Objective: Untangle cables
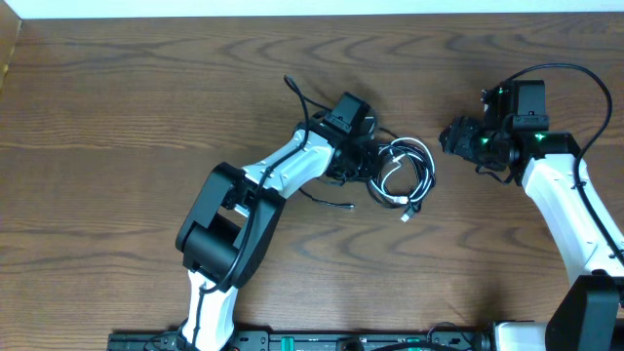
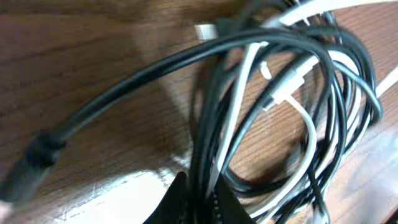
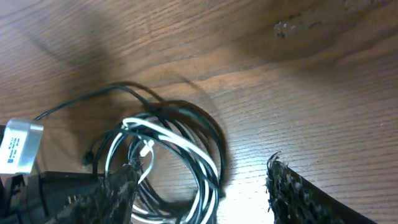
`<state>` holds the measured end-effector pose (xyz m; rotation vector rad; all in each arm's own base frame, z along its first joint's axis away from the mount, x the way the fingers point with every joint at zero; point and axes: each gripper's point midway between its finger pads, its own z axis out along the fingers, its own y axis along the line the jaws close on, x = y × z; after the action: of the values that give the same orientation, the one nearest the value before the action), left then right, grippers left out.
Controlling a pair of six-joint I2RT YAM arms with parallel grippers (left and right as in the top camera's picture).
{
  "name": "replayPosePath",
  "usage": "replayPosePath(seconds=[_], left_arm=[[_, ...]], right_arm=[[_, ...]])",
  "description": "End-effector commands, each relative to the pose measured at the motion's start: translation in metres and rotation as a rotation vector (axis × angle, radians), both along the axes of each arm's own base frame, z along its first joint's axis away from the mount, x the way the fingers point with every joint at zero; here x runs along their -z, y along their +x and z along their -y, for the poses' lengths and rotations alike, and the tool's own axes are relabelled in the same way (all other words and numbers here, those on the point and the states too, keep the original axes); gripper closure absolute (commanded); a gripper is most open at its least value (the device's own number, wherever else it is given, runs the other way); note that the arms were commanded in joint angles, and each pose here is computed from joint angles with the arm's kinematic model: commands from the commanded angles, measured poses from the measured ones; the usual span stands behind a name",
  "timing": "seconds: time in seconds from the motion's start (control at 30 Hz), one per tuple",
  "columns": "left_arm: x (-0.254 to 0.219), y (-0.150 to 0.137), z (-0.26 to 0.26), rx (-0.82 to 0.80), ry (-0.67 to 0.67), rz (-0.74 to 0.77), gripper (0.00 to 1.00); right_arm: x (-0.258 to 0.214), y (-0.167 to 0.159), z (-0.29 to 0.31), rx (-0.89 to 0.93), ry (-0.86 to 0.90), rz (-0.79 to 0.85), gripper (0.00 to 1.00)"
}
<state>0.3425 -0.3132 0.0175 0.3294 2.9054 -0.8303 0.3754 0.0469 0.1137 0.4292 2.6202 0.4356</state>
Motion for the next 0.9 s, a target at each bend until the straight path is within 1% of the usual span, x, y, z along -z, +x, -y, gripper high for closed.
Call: replayPosePath(seconds=[0.0, 0.1, 0.13, 0.23, 0.33, 0.4, 0.47, 0.57, 0.67, 0.87], left_arm=[[-0.019, 0.01, -0.001, -0.008, -0.02, 0.044, 0.92], [-0.051, 0.014, -0.001, -0.004, -0.06, 0.105, 0.93], [-0.072, 0.015, 0.0, -0.004, -0.082, 0.141, 0.92], [-0.104, 0.012, -0.002, -0.004, -0.114, 0.19, 0.93], [-0.131, -0.003, -0.009, 0.028, -0.127, 0.208, 0.93], [-0.135, -0.016, -0.01, 0.064, -0.136, 0.177, 0.92], [-0.133, -0.022, -0.013, 0.068, -0.134, 0.143, 0.93], [-0.135, -0.031, -0.016, 0.094, -0.172, 0.091, 0.93], [-0.144, -0.031, -0.018, 0.096, -0.251, 0.047, 0.92], [-0.164, -0.026, -0.032, 0.078, -0.406, -0.032, 0.93]], right_arm=[[-0.004, 0.001, -0.009, -0.075, -0.028, 0.029, 0.34], [-0.007, 0.001, -0.022, -0.16, -0.029, 0.055, 0.35], [-0.01, 0.002, -0.031, -0.213, -0.015, 0.079, 0.37], [-0.018, 0.004, -0.05, -0.329, 0.022, 0.138, 0.4], [-0.028, 0.002, -0.07, -0.472, 0.065, 0.208, 0.4], [-0.032, -0.001, -0.08, -0.544, 0.085, 0.238, 0.4], [-0.032, -0.002, -0.084, -0.56, 0.085, 0.241, 0.4], [-0.032, -0.005, -0.091, -0.596, 0.079, 0.247, 0.39], [-0.031, -0.009, -0.102, -0.641, 0.069, 0.254, 0.37], [-0.028, -0.018, -0.11, -0.675, 0.066, 0.232, 0.37]])
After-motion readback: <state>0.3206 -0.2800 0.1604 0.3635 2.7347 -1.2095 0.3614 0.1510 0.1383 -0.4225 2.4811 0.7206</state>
